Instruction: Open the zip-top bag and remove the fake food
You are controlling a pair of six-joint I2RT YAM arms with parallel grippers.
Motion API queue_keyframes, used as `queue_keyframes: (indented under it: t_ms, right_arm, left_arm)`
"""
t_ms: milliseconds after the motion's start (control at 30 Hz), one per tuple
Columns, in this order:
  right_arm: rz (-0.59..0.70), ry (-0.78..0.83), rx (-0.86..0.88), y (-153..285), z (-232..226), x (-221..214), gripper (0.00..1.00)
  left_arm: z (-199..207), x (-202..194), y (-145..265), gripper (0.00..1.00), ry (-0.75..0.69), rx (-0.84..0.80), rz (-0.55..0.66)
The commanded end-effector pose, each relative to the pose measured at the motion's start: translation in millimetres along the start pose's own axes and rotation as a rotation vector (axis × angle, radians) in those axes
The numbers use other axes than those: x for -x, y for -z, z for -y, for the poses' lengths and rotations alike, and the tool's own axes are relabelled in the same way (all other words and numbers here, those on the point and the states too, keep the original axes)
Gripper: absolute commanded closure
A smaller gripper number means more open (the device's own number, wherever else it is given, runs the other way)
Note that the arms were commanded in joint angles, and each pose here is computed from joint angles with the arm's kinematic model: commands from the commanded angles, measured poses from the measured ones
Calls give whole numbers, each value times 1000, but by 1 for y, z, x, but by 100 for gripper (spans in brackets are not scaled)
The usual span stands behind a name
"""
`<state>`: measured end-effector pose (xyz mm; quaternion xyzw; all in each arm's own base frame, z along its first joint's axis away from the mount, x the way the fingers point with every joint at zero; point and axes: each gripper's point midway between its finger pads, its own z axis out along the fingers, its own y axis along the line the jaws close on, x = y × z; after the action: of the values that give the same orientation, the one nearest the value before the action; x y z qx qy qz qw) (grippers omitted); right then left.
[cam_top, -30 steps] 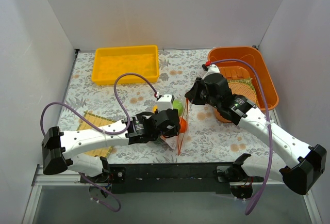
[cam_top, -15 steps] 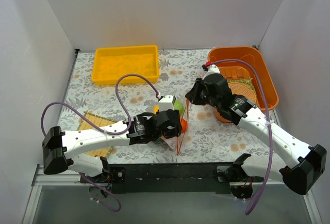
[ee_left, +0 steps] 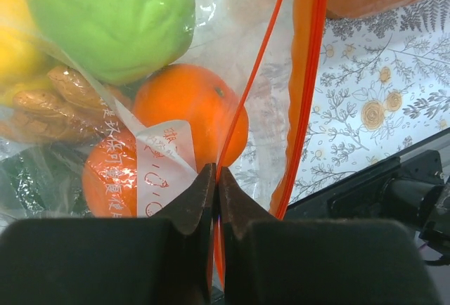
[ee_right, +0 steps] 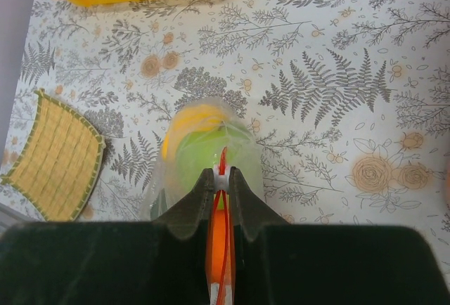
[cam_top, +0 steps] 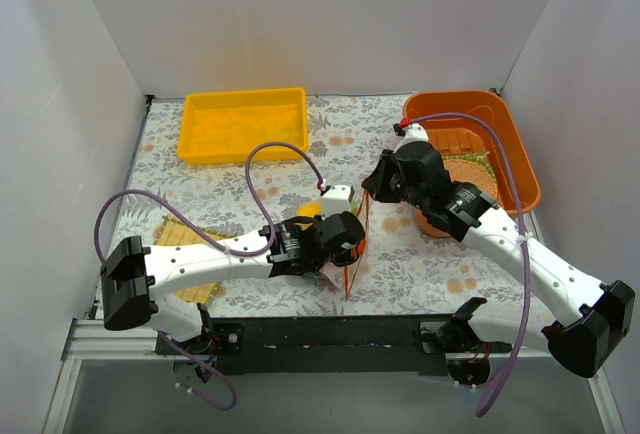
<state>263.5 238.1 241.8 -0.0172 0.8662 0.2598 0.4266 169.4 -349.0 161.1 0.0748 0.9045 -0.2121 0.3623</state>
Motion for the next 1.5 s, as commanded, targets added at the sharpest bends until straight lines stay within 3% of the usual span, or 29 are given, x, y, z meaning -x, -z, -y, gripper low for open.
queue_keyframes:
  t_ms: [0, 133, 167, 233, 267, 333, 367, 467, 633, 933, 1200, 1400, 1467]
  right_arm:
    - [127, 33, -6, 16, -10, 45, 99]
    - [144, 41, -32, 14, -2, 59, 99]
    - [149, 46, -26, 14, -4, 61, 94]
    - [139, 52, 2, 13, -9, 60, 84]
    - [135, 55, 10, 13, -10, 59, 70]
    - [122, 62, 23, 16, -12, 56, 59]
    - [116, 66, 30, 18, -12, 54, 48]
    - [105, 67, 43, 30, -10, 48, 39]
    - [90, 44, 2, 58, 13, 25, 38]
    - [-52, -41, -10, 74, 66, -85, 38]
    - [-126, -86, 41, 66, 69, -124, 37]
    - [-158, -82, 67, 56, 67, -141, 41]
    - [-164, -77, 61, 52, 66, -142, 46]
  left_arm:
    - [7, 20, 16, 100, 43, -43, 48]
    - [2, 16, 24, 100, 71, -60, 39]
    - [2, 16, 24, 100, 80, -61, 40]
    - [0, 18, 26, 100, 88, -57, 52]
    - [1, 20, 27, 100, 97, -57, 58]
    - [2, 26, 28, 100, 108, -56, 77]
    - [3, 27, 27, 100, 113, -51, 81]
    - [7, 36, 28, 100, 134, -53, 100]
    - [14, 43, 26, 100, 152, -58, 105]
    - [19, 47, 24, 100, 159, -72, 103]
    - [22, 45, 20, 100, 156, -74, 94]
    - [23, 47, 21, 100, 150, -75, 95]
    - [23, 48, 22, 100, 144, -75, 95]
